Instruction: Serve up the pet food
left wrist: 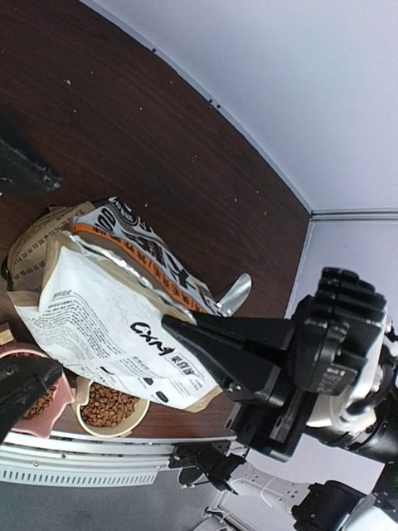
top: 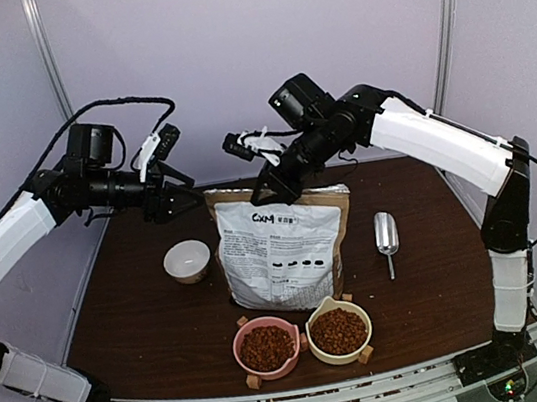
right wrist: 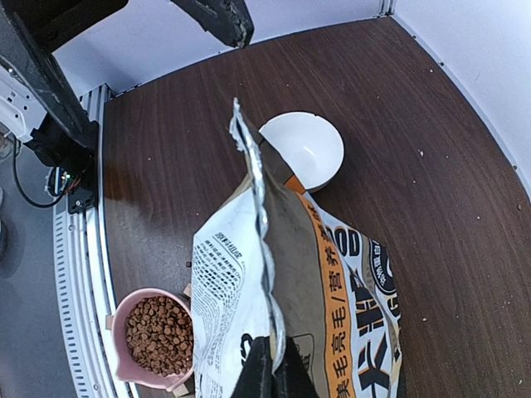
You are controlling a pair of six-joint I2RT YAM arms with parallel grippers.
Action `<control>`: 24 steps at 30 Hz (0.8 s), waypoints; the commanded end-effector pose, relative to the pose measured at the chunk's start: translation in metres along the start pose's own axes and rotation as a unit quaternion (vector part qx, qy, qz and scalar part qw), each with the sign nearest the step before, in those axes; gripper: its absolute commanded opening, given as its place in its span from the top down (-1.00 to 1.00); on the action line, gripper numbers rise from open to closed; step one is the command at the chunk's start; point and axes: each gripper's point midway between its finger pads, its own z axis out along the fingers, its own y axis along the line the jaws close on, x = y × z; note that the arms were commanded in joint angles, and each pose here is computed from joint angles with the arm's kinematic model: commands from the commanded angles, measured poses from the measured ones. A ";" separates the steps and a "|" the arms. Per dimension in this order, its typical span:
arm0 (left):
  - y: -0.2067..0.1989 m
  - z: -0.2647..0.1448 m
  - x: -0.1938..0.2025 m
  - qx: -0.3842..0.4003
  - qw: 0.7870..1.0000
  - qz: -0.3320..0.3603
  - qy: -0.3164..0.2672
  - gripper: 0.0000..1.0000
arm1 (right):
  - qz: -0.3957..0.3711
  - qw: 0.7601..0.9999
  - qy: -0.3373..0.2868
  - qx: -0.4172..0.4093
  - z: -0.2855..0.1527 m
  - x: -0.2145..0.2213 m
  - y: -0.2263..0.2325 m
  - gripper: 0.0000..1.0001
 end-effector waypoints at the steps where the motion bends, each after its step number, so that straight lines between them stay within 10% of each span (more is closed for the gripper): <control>1: -0.009 0.009 -0.008 0.025 0.998 0.054 -0.020 -0.38 | -0.028 0.997 -0.060 -0.033 -0.032 -0.030 0.023 1.00; 14: -0.026 0.047 -0.002 0.087 0.994 0.063 -0.002 -0.37 | -0.045 0.987 -0.115 -0.102 -0.062 -0.038 0.051 1.00; 24: -0.047 0.065 -0.002 0.154 0.987 0.039 -0.006 0.90 | -0.032 0.988 -0.103 -0.107 -0.055 -0.027 0.047 1.00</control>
